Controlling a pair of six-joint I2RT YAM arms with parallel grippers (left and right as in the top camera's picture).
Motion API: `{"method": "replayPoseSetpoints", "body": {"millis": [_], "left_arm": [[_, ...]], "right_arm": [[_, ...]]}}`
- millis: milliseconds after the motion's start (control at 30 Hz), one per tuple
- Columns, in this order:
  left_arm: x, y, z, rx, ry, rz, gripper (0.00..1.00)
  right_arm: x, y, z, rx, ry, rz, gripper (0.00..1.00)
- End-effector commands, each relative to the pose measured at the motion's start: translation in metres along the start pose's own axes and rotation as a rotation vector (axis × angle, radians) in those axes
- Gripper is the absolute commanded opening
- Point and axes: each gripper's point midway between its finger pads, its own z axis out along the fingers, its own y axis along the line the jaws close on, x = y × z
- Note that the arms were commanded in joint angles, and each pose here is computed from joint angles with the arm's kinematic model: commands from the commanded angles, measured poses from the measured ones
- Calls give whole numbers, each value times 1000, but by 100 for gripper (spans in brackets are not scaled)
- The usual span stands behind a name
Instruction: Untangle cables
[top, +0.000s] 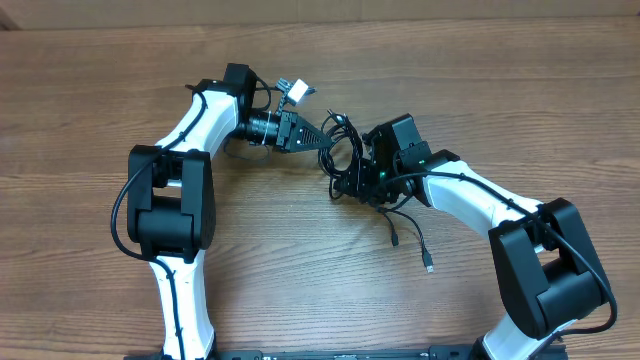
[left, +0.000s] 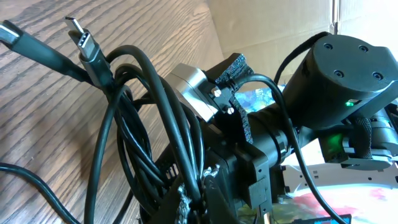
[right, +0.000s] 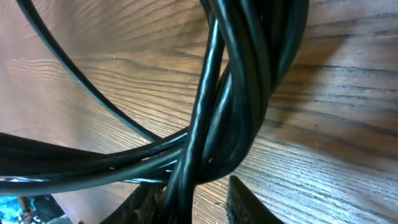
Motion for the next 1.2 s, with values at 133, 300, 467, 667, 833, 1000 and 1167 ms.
{"method": "replayPoseSetpoints", "body": {"millis": [133, 300, 467, 667, 833, 1000, 1167], "left_arm": [[-4, -5, -1, 30, -14, 28, 4], [-1, 8, -1, -43, 8, 39, 4], [-2, 15, -3, -84, 13, 49, 4], [3, 83, -43, -462, -15, -254, 4], [12, 108, -96, -574, -95, -422, 4], [20, 120, -121, -631, -129, -501, 4], [19, 118, -113, -631, -112, -489, 4]], "right_arm": [[0, 10, 2, -48, 3, -14, 4], [3, 4, -37, -47, 41, -47, 4], [-7, 57, -122, -271, -46, -139, 4], [-2, 47, -137, -255, -48, -113, 4], [-5, 17, -135, -114, -71, -55, 4], [-7, -67, -155, 223, -120, 124, 4], [-13, -61, -157, 164, -134, 122, 4]]}}
